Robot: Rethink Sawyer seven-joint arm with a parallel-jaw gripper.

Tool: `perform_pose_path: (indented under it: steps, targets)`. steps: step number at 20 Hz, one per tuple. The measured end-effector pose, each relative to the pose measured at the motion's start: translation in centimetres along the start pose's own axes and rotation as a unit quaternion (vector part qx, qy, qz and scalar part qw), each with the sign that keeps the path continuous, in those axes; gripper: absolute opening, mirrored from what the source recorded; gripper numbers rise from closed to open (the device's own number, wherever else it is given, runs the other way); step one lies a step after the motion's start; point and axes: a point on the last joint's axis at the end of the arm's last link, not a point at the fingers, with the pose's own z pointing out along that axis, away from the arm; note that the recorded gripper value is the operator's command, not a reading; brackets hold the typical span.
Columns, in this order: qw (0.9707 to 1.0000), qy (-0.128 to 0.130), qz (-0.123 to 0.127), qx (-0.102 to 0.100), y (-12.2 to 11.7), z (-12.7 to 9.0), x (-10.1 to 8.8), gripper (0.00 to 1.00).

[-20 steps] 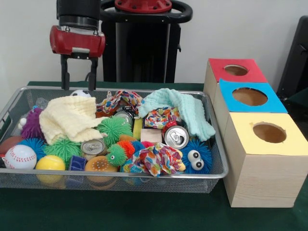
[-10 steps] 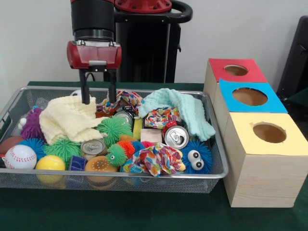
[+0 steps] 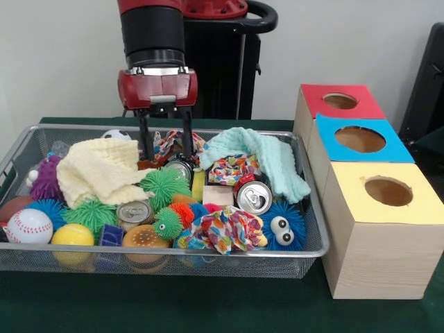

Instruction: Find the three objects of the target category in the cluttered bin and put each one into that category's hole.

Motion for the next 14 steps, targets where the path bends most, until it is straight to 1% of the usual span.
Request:
perform_pose_path:
  steps: [4,8,10,14]
  targets:
    - [0.9997,-0.015,0.019,-0.002,0.1,0.5,-0.4,1.0]
    - [0.999,-0.029,0.036,0.002,-0.1,0.9,-0.5,1.0]
    - [0.9985,-0.036,0.041,0.008,-0.4,1.0,-0.6,1.0]
    - [0.9975,-0.056,0.036,0.022,-1.2,1.2,-0.8,1.0]
